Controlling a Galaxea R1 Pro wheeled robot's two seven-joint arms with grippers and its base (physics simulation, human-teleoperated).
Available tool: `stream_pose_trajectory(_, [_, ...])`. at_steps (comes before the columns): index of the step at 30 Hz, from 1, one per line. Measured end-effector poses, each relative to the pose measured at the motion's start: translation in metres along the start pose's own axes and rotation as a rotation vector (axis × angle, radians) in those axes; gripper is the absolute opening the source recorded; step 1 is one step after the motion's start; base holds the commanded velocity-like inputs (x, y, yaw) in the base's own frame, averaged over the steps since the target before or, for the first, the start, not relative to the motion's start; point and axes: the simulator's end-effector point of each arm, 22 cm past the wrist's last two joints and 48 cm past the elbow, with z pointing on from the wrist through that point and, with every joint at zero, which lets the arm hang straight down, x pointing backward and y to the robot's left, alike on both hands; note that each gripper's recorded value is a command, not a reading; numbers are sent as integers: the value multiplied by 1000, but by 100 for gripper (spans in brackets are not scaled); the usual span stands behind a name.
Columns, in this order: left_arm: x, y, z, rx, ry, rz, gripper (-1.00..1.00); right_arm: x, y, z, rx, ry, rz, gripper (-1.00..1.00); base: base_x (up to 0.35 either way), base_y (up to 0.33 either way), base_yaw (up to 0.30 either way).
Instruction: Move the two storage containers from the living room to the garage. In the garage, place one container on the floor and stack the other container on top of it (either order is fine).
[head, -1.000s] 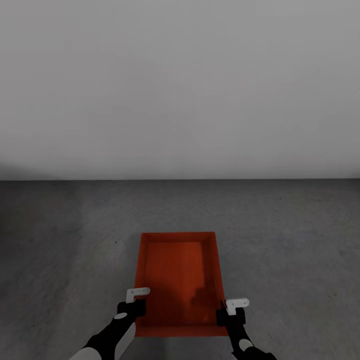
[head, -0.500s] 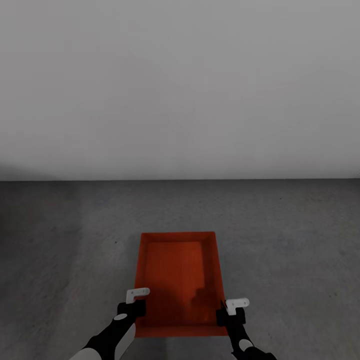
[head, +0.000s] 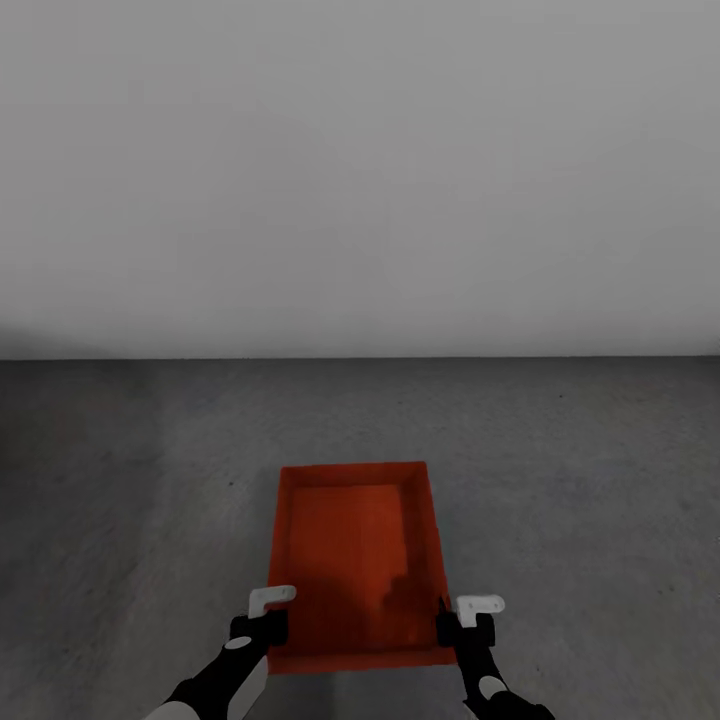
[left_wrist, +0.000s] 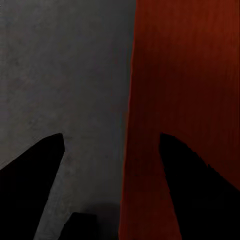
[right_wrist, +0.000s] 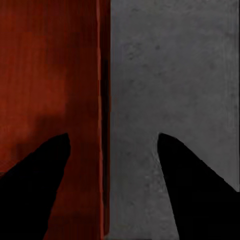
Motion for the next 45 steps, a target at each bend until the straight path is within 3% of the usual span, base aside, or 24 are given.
stream_pose_trajectory(45, [-3,-1,-7,2,-1,-1,100,-5,0,-5,-2,-1,-3,100,0,0,0])
